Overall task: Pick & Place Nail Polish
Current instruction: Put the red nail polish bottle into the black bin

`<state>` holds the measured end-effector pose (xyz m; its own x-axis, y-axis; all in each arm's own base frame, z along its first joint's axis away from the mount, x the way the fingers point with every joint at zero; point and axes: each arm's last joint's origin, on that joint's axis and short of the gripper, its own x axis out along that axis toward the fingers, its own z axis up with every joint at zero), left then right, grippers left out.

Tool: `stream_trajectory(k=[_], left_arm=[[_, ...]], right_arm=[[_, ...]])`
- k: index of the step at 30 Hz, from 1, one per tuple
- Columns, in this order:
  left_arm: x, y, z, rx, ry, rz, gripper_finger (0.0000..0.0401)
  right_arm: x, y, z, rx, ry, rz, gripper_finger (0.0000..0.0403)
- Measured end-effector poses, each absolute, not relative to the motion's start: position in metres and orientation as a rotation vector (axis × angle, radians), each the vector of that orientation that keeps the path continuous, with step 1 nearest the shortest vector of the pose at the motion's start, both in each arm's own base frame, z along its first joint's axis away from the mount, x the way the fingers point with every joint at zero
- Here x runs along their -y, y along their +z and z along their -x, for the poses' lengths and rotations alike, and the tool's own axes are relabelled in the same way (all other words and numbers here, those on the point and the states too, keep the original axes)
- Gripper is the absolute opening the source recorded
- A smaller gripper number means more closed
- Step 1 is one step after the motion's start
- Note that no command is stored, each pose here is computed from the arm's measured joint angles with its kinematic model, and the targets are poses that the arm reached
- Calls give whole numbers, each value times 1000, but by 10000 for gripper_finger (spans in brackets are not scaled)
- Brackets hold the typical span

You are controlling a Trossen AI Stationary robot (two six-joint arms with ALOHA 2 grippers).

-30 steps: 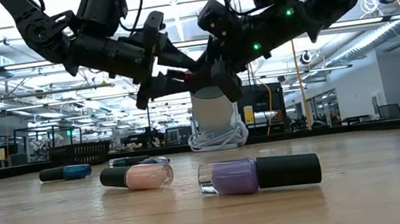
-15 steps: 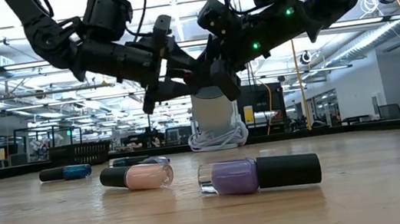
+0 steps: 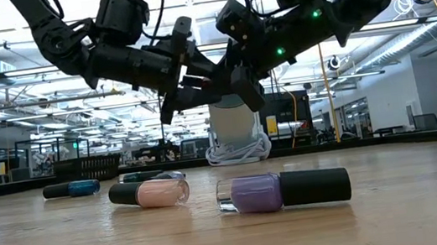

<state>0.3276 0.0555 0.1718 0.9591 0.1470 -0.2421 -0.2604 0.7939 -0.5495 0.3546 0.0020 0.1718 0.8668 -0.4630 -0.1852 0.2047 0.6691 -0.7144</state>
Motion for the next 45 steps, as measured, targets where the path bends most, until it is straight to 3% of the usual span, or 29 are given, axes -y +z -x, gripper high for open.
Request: stream_trajectory(k=[12,17,24,30,38,45], left_arm=[[-55,172,-328,-196,209,603,51],[-56,172,-327,-196,211,578,51],[-64,173,-324,-211,222,514,55],[-69,183,-312,-229,242,457,53],[-79,188,-260,-166,351,412,53],[-83,179,-201,-61,458,389,53]], right_arm=[[-1,171,-354,-393,-408,769,105],[-1,171,-354,-397,-404,772,111],[-2,171,-354,-364,-423,627,181],[-2,169,-354,-374,-428,554,210],[0,179,-344,-417,-388,462,206],[9,202,-324,-335,-239,285,203]])
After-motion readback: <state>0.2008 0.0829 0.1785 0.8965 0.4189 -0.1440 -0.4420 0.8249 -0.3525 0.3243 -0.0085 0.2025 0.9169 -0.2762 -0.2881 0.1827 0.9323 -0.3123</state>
